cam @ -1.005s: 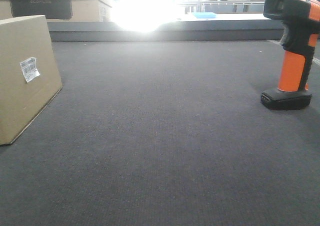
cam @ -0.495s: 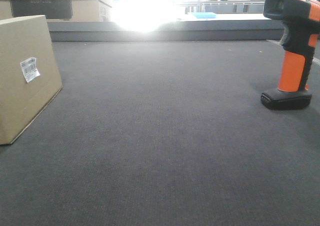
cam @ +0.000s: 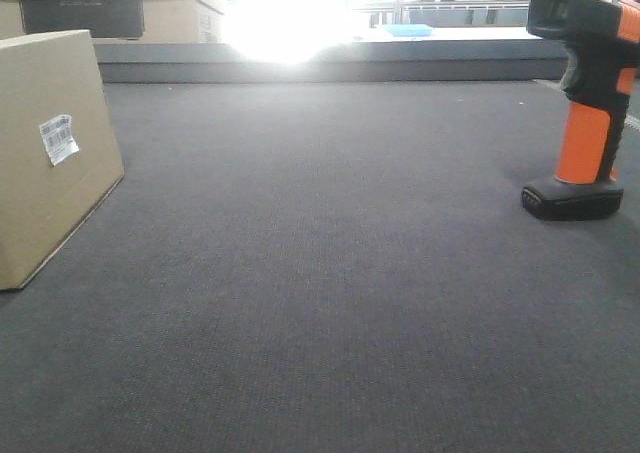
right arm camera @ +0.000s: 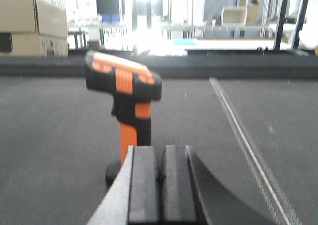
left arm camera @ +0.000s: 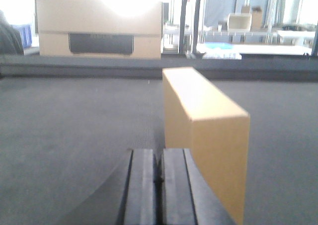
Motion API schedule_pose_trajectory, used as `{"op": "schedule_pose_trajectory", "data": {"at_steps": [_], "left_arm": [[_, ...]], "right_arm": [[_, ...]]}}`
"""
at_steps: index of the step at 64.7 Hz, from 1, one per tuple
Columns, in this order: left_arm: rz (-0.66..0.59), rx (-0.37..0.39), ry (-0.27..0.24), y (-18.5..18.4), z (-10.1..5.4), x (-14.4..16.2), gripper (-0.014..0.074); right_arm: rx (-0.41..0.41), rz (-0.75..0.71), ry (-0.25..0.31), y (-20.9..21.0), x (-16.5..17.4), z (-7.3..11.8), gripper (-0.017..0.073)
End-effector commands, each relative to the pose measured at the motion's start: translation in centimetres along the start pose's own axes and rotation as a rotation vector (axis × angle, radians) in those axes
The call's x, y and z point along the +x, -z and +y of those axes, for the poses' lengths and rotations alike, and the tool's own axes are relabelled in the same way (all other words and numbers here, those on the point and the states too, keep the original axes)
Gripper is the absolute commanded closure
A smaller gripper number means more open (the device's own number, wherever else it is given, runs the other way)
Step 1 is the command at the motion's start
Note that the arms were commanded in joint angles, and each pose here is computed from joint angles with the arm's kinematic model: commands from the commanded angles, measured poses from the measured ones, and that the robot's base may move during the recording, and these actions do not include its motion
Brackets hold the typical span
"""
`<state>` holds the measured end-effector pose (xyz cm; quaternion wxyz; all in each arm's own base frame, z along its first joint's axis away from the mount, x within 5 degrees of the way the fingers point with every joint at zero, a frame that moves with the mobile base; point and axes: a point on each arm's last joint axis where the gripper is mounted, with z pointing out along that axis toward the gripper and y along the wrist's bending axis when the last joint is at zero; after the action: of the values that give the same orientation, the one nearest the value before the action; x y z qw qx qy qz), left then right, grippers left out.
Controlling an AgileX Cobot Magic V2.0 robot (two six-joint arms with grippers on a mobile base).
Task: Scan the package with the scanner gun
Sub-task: 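Reach the left gripper toward the cardboard box on the belt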
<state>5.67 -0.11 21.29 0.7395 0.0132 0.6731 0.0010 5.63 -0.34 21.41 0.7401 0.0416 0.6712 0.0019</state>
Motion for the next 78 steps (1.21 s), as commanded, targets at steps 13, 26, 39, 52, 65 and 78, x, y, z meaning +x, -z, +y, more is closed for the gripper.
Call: {"op": "schedule_pose_trajectory", "data": {"at_steps": [13,26,39,52,65,78], "left_arm": [[-0.182,0.008,-0.006,0.4,0.0,-3.2,0.0704],[-0.113,-0.008,-0.005,1.1,0.3,-9.3,0.0699],[0.051,-0.015,-0.003,-0.9,0.4,-13.1,0.0443],[0.191,-0.007,0.020,-4.8,0.4,-14.2,0.0110],[0.388,0.049,0.067,-8.6,-0.4,-14.2,-0.0010],[0.641,0.098,0.048,-12.6,-1.4,-15.3,-0.0008]], "right_arm": [[-0.009,-0.161,0.006,0.7,-5.1,0.3,0.0712],[-0.025,-0.128,0.008,0.9,-10.5,0.8,0.0712],[-0.024,-0.061,0.008,-1.8,-14.0,1.1,0.0632],[-0.017,0.047,0.007,-4.8,-13.7,1.1,0.0181],[-0.012,0.138,0.006,-6.7,-12.6,1.0,-0.0009],[-0.016,0.163,0.006,-7.3,-12.3,1.1,-0.0009]]}}
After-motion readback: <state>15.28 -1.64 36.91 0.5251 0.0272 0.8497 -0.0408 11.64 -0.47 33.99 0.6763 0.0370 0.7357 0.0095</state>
